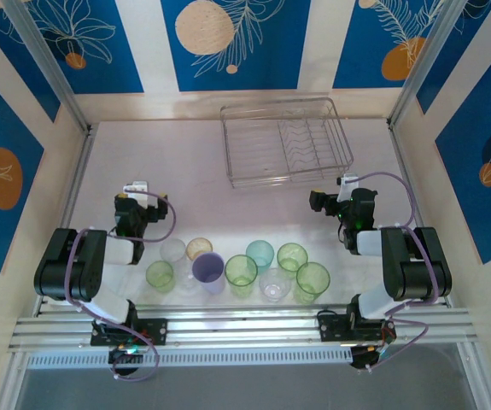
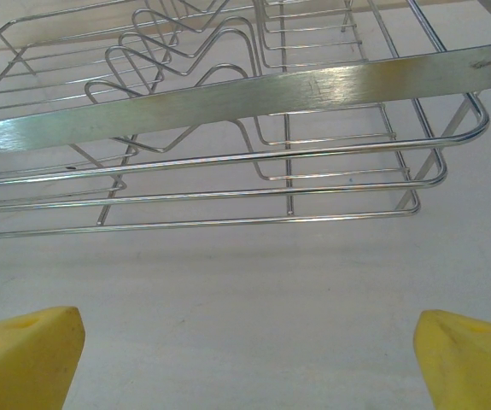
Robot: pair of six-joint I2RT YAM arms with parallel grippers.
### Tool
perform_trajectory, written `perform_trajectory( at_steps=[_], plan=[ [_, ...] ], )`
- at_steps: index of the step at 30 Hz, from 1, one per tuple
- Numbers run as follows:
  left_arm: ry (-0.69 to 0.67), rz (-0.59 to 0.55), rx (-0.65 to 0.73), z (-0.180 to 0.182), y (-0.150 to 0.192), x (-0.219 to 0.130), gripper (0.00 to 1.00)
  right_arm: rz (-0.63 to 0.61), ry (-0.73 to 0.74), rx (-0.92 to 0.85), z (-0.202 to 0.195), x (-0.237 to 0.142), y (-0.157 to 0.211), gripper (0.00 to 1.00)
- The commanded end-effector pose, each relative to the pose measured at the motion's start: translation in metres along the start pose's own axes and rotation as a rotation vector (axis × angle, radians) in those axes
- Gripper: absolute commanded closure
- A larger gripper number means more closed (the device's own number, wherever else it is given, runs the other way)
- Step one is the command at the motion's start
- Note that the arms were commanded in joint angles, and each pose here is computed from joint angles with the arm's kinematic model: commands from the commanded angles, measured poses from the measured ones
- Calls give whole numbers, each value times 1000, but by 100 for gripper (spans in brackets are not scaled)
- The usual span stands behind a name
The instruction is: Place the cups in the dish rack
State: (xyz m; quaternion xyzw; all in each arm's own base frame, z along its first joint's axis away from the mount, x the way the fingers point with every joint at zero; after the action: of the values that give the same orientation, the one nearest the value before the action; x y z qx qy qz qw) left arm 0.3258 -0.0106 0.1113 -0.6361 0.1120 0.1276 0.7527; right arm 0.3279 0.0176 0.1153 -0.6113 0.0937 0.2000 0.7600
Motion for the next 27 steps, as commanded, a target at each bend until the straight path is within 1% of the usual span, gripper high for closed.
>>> perform_trajectory(
  at_steps=[1, 2, 5, 7, 8, 11, 13, 14, 17, 20, 23, 27],
  plan=[
    [-33, -23, -18, 2, -3, -1, 0, -12, -12, -14, 0, 3, -6, 1],
    [-33, -24, -18, 2, -3, -1, 0, -14, -13, -17, 1, 2, -6, 1],
    [-9, -23, -1, -1, -4, -1, 0, -43, 90, 22, -7, -1, -9, 1],
    [-8, -26, 6, -2, -7, -1, 0, -57, 115, 35, -10, -3, -14, 1],
    [-13, -23, 9, -2, -9, -3, 0, -61, 134, 32, -8, -6, -19, 0],
    [-28, 6, 18, 0, -22, -7, 0, -20, 161, 45, -3, -17, -44, 0],
    [-63, 27, 18, 4, -33, -10, 0, -14, 154, 76, -1, -24, -63, 1],
    [-93, 23, 13, 8, -40, -13, 0, 4, 151, 99, -1, -27, -72, 1],
    [-191, 5, -38, 20, -59, -23, 0, 88, 221, 218, -14, -28, -100, 0],
    [-215, 6, -101, 28, -84, -39, 0, 190, 271, 333, -37, -15, -116, 2],
    [-186, 17, -112, 28, -103, -52, 0, 261, 237, 430, -57, 2, -129, 8],
    [-80, 20, -116, 21, -116, -63, 0, 301, 223, 433, -69, 24, -146, 9]
  ],
)
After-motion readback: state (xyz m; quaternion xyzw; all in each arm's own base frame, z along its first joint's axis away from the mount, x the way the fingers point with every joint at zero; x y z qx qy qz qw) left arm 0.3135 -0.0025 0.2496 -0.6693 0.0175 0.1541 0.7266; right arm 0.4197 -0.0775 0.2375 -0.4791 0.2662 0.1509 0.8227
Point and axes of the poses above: each hand's point on the last joint's axis, 136 mm out from that joint toward the fingers, its own x axis out along the fingers, its own z axis along the line the jaws close on, y = z × x, the point moved 7 cm from there along -x, back along the fingers, and after that the axes turned 5 degrees about x, right-handed, at the moved point
